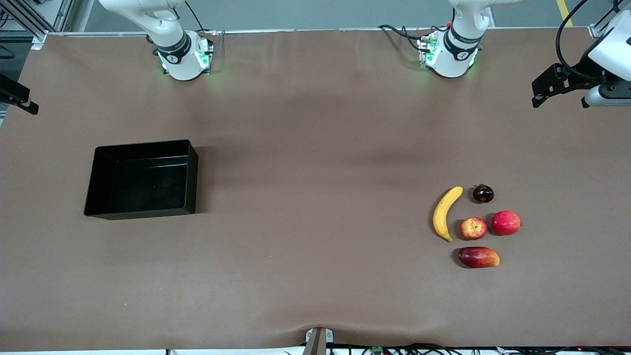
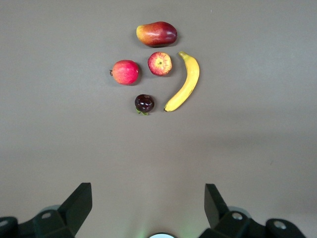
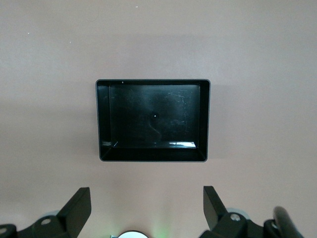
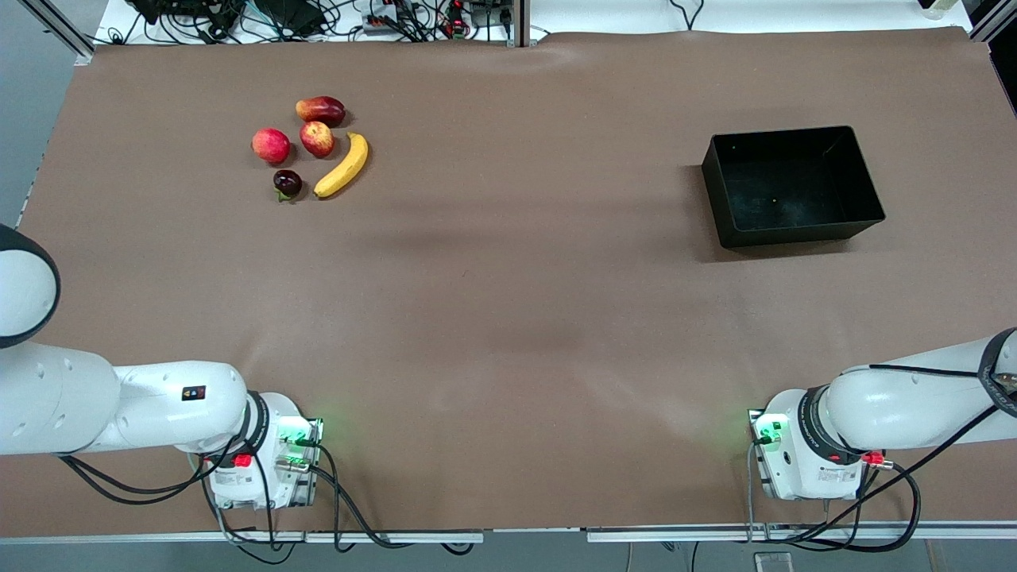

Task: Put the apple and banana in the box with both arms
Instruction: 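Move the left gripper toward the red-yellow apple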

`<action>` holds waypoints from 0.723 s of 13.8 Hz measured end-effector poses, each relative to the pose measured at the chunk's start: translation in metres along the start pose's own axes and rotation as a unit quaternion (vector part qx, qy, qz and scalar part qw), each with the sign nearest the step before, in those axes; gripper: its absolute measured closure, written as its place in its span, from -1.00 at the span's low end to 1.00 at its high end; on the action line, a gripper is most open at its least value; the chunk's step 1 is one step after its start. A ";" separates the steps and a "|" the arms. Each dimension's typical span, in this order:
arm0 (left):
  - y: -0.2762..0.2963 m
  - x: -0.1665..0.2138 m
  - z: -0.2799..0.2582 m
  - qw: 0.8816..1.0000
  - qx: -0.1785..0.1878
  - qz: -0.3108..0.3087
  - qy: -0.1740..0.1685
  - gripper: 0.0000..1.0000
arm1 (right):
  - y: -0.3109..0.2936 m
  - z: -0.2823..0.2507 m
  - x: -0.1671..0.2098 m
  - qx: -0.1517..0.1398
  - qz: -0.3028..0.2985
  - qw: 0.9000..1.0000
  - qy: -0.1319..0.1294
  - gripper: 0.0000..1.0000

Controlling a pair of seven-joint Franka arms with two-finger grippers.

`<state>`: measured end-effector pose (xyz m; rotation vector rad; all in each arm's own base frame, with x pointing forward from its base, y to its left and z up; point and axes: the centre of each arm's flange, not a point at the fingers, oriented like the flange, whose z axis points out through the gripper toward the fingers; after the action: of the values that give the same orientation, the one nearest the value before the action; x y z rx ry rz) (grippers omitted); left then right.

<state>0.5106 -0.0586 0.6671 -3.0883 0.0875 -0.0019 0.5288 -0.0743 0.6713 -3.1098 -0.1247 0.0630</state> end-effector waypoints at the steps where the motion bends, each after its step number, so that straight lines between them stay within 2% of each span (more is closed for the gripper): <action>1: 0.000 0.000 0.000 1.000 0.000 0.000 0.000 -1.00 | 0.000 0.000 0.000 0.000 0.000 1.000 0.000 -1.00; 7: -0.006 -0.001 -0.014 1.000 -0.001 -0.006 0.013 -1.00 | 0.002 0.000 -0.001 0.000 0.002 1.000 -0.001 -1.00; 10: -0.016 0.004 -0.002 1.000 -0.002 -0.013 -0.004 -1.00 | 0.008 0.001 -0.002 0.000 0.008 1.000 -0.001 -1.00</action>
<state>0.5156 -0.0428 0.6695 -3.0933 0.0464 0.0086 0.5277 -0.0828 0.6706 -3.1103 -0.0987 0.0664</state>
